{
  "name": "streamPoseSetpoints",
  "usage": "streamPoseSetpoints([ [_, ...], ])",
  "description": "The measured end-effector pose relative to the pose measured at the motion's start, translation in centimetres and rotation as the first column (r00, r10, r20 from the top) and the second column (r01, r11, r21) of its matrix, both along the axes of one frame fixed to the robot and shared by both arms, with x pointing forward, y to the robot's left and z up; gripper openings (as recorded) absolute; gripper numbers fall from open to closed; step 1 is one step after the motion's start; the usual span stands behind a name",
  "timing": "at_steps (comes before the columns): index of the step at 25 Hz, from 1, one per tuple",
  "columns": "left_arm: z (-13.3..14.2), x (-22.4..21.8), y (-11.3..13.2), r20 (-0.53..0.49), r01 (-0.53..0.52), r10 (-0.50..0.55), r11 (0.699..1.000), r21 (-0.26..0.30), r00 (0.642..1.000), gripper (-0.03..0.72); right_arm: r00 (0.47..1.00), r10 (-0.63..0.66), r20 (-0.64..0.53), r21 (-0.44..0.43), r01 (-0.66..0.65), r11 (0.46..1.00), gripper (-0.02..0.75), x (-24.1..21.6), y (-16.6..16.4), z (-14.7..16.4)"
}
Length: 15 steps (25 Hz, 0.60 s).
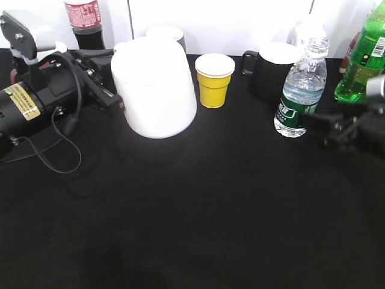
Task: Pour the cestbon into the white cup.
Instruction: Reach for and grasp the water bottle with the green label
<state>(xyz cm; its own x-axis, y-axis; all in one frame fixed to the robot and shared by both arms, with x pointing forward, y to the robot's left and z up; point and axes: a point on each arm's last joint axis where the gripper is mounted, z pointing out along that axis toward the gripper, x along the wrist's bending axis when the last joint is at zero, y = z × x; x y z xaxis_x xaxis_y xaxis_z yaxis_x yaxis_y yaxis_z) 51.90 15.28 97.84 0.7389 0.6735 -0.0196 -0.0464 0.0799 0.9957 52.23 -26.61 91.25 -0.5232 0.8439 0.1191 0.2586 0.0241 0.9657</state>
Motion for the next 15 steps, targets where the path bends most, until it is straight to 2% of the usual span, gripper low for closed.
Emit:
streamPoseSetpoints([
  [4, 0.0, 0.0, 0.0, 0.0, 0.0, 0.0, 1.0, 0.0, 1.0, 0.037, 0.998, 0.042, 0.055, -0.011, -0.041, 0.999, 0.672, 1.8, 0.2, 0.9],
  [11, 0.0, 0.0, 0.0, 0.0, -0.001, 0.001, 1.0, 0.0, 1.0, 0.037, 0.992, 0.12, 0.049, 0.033, -0.122, 0.992, 0.668, 5.4, 2.7, -1.2],
  [13, 0.0, 0.0, 0.0, 0.0, -0.001, 0.001, 1.0, 0.0, 1.0, 0.037, 0.992, 0.11, 0.068, 0.037, -0.113, 0.993, 0.626, 6.1, 2.7, -1.0],
  [15, 0.0, 0.0, 0.0, 0.0, -0.001, 0.001, 1.0, 0.0, 1.0, 0.037, 0.992, 0.11, 0.066, 0.045, -0.113, 0.993, 0.508, 6.1, 2.7, -0.9],
])
